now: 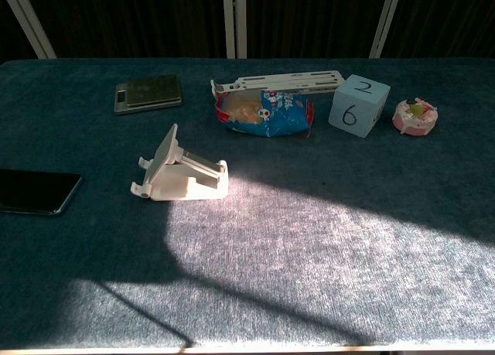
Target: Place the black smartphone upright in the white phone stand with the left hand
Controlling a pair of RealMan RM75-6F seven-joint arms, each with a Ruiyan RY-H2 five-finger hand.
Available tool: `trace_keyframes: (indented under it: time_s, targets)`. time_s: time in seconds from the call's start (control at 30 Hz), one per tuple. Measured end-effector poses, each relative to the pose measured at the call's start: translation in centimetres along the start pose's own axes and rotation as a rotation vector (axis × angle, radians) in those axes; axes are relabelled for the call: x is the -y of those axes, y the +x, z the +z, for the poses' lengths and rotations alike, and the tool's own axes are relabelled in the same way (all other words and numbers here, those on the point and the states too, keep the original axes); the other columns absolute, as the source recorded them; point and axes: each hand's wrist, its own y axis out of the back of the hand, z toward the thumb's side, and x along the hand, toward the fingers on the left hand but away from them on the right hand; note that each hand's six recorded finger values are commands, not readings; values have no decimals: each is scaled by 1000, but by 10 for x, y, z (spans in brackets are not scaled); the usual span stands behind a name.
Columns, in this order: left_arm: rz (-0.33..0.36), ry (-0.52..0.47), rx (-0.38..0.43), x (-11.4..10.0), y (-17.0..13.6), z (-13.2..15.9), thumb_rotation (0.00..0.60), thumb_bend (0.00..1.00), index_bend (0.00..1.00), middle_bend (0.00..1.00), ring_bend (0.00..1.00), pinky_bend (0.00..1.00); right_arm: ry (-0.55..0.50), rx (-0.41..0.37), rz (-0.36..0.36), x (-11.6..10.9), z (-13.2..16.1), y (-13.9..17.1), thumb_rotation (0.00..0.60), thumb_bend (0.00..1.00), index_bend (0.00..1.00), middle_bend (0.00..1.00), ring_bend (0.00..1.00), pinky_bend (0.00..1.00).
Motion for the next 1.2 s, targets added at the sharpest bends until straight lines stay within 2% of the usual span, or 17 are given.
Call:
trace_keyframes:
  time_s: [0.2,0.43,0.6,0.87,1.2]
  targets:
    - [-23,2,15,4,5,7,600,80,39,62,0,0,14,-1,-15,-9,0,-4,600,46,0,0,0,9]
    - [-71,-2,101,10,17,33,600,104,113,91,0,0,23,5,-63,-29,-6,-5,600,46,0,0,0,9]
    - [-162,-8,167,31,28,55,600,140,166,92,0,0,26,8,-84,-38,-7,-2,600,46,0,0,0,9]
    - [-315,2,228,79,45,89,600,152,180,92,0,0,18,18,-49,-30,-9,1,600,46,0,0,0,9]
    - [-367,15,220,101,57,101,600,155,180,92,0,0,9,30,-32,-25,-11,1,600,46,0,0,0,9]
